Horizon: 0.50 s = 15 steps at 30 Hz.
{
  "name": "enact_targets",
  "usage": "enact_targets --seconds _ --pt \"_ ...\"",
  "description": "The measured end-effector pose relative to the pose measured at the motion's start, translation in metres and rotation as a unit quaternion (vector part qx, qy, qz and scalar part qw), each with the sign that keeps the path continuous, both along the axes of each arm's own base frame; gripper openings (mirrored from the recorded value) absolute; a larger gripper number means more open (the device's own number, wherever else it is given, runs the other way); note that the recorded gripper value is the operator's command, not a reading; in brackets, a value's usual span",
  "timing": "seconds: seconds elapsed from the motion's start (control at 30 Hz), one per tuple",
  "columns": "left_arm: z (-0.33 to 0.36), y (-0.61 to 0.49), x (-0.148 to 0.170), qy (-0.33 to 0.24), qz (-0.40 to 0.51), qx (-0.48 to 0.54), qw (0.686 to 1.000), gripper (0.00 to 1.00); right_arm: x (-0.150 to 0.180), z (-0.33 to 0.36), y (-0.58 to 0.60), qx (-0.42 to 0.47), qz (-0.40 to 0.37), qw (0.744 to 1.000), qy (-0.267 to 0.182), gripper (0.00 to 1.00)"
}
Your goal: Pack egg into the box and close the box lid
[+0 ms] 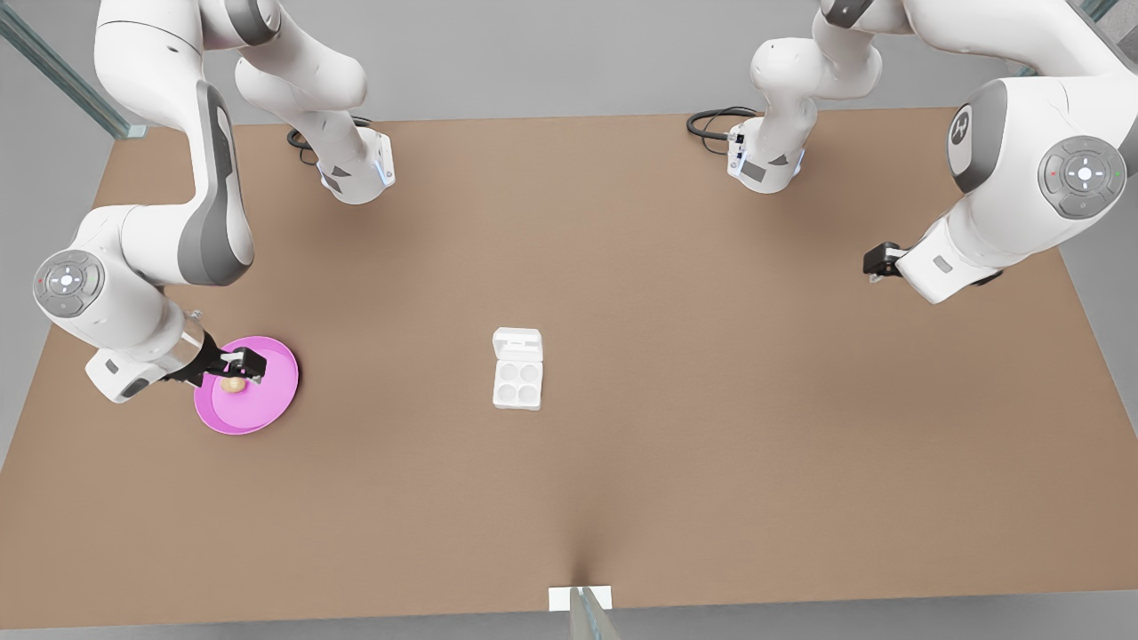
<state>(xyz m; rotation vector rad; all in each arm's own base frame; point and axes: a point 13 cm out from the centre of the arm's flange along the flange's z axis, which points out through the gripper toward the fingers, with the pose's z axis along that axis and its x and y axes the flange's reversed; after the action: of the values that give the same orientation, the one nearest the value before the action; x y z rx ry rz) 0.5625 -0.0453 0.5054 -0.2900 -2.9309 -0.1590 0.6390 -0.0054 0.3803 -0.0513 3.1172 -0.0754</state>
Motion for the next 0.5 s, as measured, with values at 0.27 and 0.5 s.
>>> enact_targets --seconds 0.27,0.5 --pt "-0.002 0.001 -0.001 0.005 -0.004 0.0 1.0 1.0 -0.041 -0.116 -0.056 0.005 -0.042 0.992 0.115 1.0" --pt "-0.008 0.005 -0.004 0.018 -0.003 0.001 1.0 1.0 -0.051 -0.26 -0.151 0.018 -0.074 0.992 0.102 1.0"
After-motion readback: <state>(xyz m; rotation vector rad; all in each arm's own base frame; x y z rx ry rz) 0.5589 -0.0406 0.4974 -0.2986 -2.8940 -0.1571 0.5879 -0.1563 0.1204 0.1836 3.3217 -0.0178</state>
